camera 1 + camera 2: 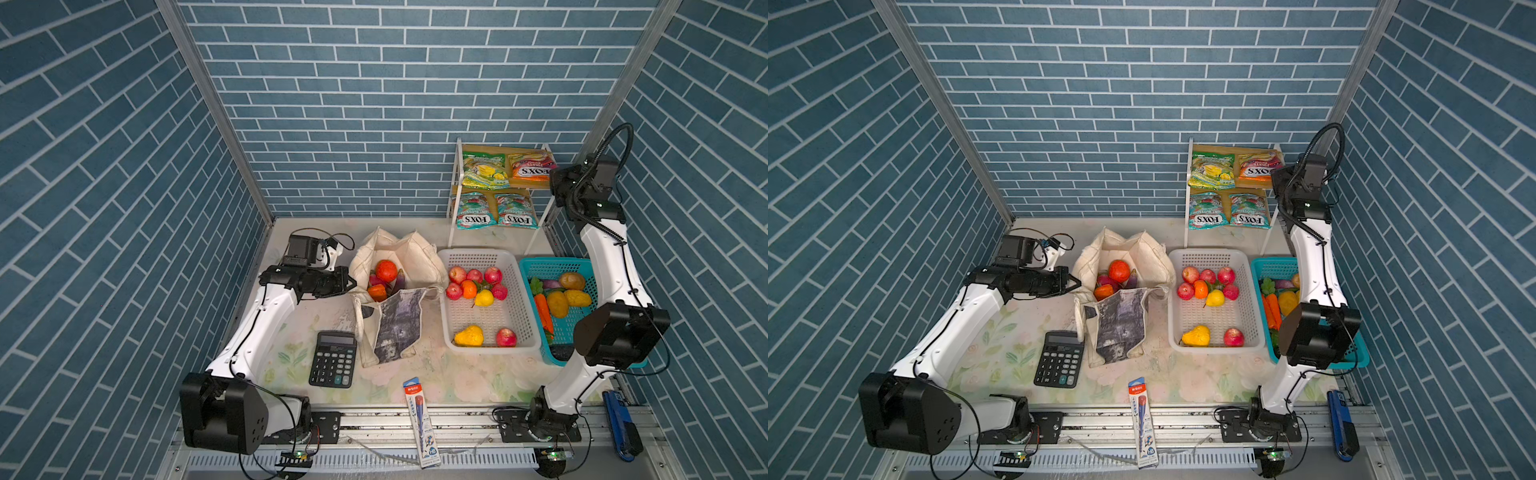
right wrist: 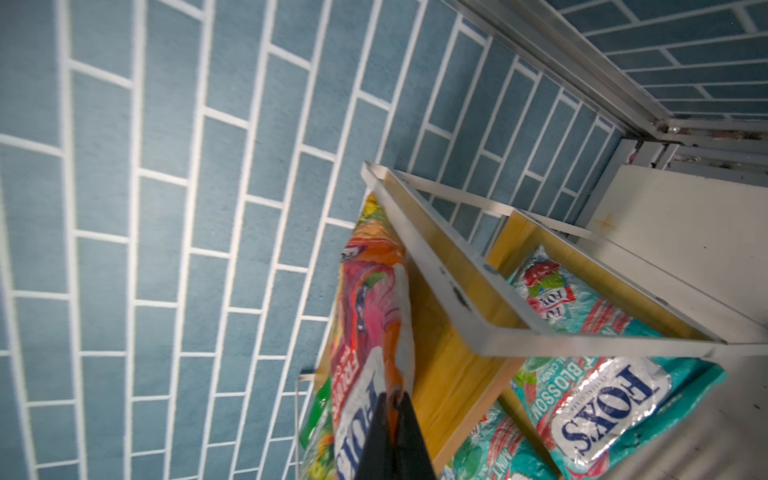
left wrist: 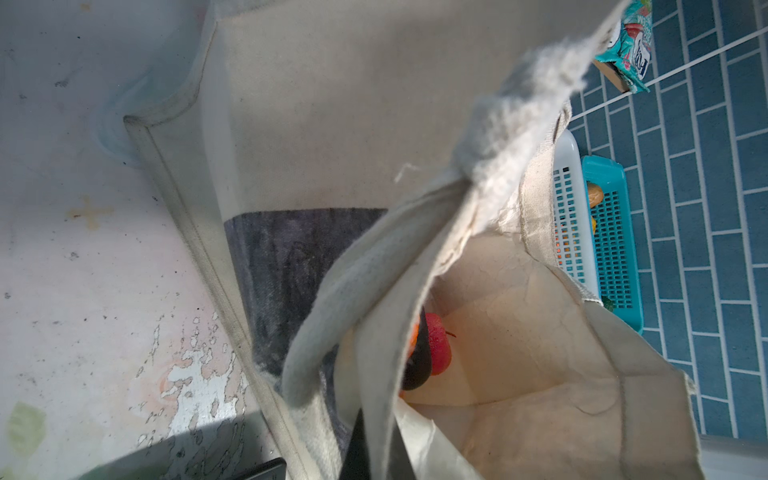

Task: Place the food into the grocery bag and tie it
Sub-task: 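Grasp the orange FOXS fruits candy bag on the shelf with the right gripper, then carry the orange candy bag with the right gripper over the tote bag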

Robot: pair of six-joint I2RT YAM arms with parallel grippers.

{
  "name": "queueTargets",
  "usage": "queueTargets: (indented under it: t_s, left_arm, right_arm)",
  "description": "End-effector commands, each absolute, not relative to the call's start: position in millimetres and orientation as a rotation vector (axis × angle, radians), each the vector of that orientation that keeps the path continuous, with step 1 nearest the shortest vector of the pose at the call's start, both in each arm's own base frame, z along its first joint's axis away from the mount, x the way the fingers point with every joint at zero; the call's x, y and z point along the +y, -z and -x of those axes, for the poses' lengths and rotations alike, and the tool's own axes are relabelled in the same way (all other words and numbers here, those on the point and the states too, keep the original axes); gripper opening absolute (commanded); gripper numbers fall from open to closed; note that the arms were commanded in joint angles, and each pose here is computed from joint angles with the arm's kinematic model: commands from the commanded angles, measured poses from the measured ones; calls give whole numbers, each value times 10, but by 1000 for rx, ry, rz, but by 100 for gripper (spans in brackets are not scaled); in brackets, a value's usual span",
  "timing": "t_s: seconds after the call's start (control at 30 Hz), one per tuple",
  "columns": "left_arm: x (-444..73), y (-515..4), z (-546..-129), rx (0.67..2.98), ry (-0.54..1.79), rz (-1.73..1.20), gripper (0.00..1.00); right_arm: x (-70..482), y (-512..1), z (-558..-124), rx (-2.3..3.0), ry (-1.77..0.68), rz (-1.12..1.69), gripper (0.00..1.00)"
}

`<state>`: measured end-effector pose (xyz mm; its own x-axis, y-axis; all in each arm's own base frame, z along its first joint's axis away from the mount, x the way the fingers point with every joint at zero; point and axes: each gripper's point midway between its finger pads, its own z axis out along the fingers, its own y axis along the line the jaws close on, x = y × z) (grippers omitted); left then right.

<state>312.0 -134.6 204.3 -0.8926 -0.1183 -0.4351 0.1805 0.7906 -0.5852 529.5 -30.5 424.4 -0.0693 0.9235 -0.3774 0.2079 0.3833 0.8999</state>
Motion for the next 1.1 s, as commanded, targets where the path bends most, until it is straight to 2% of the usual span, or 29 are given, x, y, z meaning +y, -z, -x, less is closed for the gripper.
queueTargets:
  t_s: [0.0,0.17,0.47,0.67,1.07]
  left_arm:
    - [-1320,-1967,-3142,2534,877,-41,0]
    - [-1336,-1962,-3149,2534,891,-45,0]
    - [-1313,-1918,-3155,2551,864,-58,0]
    - [-1279,-1869,-3123,2573,832,-67,0]
    - [-1118,-1777,-3125,2602,690,-50,0]
  right_arm:
    - [-347,-5175,-4756,1362,-798,-887,0]
    - [-263,-5586,-4290,1333,-771,-759,0]
    - [78,-5861,-3422,1423,-772,-526,0]
    - [372,-5683,-3076,1519,-851,-389,0]
    - [1580,-4859,-3034,1781,-1073,-29,0]
